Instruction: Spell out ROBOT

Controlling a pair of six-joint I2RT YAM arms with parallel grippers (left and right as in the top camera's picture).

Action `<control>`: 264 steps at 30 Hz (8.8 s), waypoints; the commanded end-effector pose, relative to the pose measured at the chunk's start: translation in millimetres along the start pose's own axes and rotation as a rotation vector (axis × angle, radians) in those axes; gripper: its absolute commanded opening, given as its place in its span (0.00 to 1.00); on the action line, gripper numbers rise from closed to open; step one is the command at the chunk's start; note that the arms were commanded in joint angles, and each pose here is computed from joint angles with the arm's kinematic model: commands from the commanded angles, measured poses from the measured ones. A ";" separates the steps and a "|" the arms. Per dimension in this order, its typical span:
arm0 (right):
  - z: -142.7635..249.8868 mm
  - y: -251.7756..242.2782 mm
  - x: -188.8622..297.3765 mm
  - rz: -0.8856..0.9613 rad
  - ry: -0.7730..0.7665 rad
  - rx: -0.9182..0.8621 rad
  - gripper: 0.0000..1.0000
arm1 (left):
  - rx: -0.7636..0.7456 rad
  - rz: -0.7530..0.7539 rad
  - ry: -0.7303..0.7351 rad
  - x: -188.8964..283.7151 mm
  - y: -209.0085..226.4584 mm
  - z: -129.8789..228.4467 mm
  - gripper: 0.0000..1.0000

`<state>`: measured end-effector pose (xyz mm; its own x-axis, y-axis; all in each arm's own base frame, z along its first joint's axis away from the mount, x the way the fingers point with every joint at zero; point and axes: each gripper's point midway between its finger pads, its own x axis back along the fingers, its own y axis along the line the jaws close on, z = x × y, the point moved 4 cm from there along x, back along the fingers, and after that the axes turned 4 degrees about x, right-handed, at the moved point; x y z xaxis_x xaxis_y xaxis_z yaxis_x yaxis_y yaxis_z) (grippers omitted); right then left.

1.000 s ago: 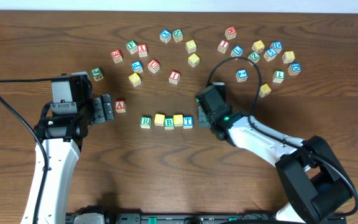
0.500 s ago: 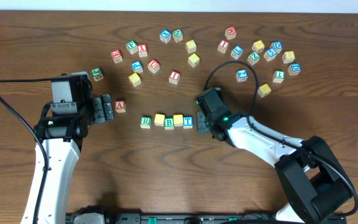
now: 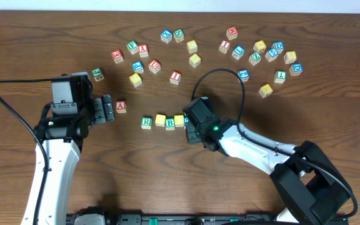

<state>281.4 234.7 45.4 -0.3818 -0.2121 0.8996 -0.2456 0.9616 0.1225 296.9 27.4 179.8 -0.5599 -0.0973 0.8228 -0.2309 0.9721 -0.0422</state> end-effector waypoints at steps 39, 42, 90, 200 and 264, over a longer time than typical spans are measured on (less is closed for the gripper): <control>-11.5 -10.6 -0.9 0.051 -0.045 -0.061 0.01 | 0.000 0.000 -0.026 5.8 0.1 -9.8 0.96; -13.1 -10.0 -0.9 0.047 -0.052 -0.053 0.01 | 0.000 0.000 -0.026 5.8 0.1 -9.8 0.97; 12.7 16.7 1.0 -0.103 0.085 0.006 0.01 | 0.000 0.000 -0.026 5.8 0.1 -9.8 0.96; 9.1 2.6 0.2 0.013 0.042 -0.016 0.01 | 0.000 0.001 -0.026 5.8 0.0 -9.8 0.96; -28.9 -62.7 8.7 0.275 -0.082 0.014 0.01 | -0.002 -0.003 -0.027 5.8 0.5 -9.9 0.96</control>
<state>312.3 175.3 48.9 -0.4924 0.0560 0.8686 -0.1112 0.9857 -0.1266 296.8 27.4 179.7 -0.5596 -0.0973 0.8231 -0.2310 0.9720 -0.0421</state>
